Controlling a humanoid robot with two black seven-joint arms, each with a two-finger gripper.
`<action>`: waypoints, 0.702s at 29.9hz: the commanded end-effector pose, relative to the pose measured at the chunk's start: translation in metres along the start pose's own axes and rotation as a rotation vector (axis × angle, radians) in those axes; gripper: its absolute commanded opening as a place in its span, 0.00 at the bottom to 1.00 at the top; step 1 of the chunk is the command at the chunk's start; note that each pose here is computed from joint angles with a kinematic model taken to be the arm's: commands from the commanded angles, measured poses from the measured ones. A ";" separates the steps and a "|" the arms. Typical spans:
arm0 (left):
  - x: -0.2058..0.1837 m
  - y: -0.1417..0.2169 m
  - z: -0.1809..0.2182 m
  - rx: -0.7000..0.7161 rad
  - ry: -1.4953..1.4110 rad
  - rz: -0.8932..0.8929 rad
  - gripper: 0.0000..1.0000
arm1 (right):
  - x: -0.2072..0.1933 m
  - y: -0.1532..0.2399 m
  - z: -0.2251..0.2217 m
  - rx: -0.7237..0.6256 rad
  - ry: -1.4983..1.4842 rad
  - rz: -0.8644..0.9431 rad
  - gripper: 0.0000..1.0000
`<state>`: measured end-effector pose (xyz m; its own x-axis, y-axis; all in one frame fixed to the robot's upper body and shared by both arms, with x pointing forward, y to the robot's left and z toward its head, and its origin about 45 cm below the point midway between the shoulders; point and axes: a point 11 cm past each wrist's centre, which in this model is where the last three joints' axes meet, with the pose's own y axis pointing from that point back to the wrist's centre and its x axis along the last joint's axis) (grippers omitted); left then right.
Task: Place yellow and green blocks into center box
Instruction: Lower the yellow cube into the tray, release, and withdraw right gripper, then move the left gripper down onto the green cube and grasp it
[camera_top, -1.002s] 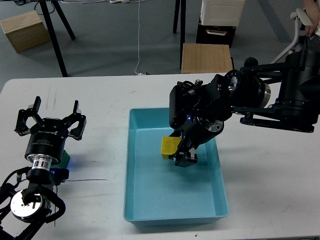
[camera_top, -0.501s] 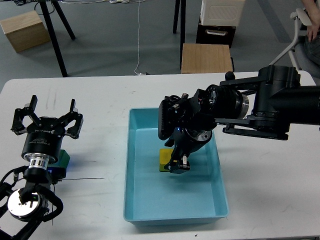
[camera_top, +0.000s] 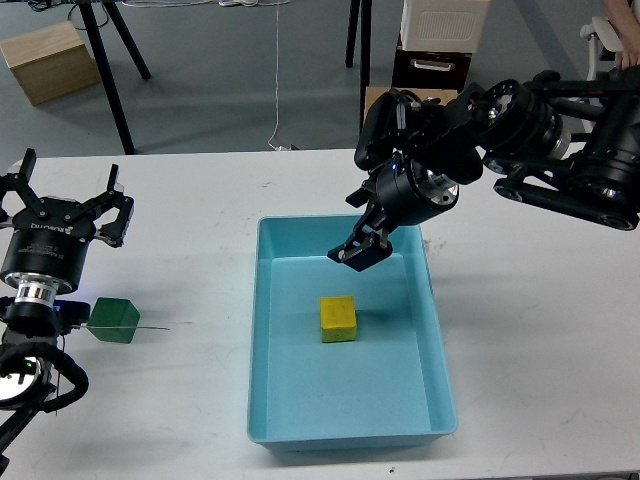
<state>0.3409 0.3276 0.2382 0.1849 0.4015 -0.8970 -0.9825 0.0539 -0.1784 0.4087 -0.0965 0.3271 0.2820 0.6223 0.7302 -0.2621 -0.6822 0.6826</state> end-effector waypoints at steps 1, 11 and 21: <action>-0.020 -0.020 0.033 -0.016 -0.109 -0.055 1.00 | 0.033 0.017 0.001 0.036 -0.081 0.208 0.96; -0.064 -0.049 0.115 0.101 -1.172 -0.347 1.00 | 0.061 0.009 -0.018 0.181 -0.231 0.503 0.96; -0.070 -0.046 0.102 0.367 -1.955 -0.628 1.00 | 0.033 0.020 -0.004 0.140 -0.543 0.953 0.96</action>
<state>0.3741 0.4002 0.3545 0.3889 0.6254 0.6765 -0.8418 0.5396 -0.0150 0.4078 -0.0655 0.3700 0.3722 -0.2668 0.8890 -0.3872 -0.9151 -0.1125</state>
